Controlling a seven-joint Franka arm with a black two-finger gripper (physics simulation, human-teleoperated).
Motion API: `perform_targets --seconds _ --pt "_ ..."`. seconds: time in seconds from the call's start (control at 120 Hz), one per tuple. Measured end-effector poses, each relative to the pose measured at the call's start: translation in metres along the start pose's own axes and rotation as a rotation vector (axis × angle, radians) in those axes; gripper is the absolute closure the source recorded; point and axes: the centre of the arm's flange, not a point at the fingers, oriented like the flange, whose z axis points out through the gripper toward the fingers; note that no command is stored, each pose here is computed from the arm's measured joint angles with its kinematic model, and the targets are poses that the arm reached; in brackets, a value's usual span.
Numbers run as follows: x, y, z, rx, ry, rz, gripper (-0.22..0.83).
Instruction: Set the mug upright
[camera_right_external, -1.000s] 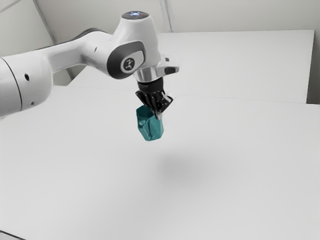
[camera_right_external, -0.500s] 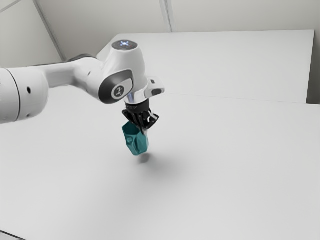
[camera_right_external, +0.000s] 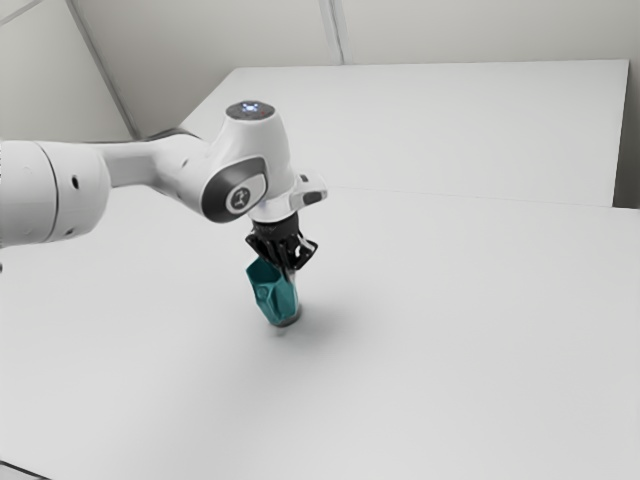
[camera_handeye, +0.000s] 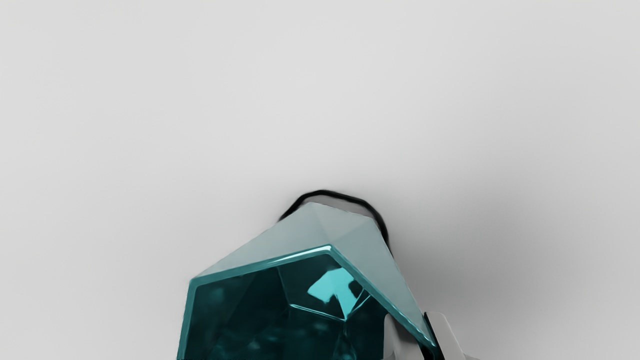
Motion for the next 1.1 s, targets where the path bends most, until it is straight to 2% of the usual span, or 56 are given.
perform_targets --seconds 0.158,0.358,0.533,0.7,0.933,1.1 --pt "0.001 0.001 0.004 -0.005 0.003 -0.005 0.76" --pt "-0.002 0.000 -0.006 -0.003 0.017 -0.009 0.34" --pt "-0.012 0.006 -0.040 0.028 0.025 -0.031 0.15" --pt "-0.015 0.008 -0.068 0.038 0.046 -0.056 0.07" --pt "-0.023 0.006 -0.094 0.047 0.056 -0.096 0.02" --pt "-0.010 0.004 -0.168 -0.014 0.112 -0.145 0.01"
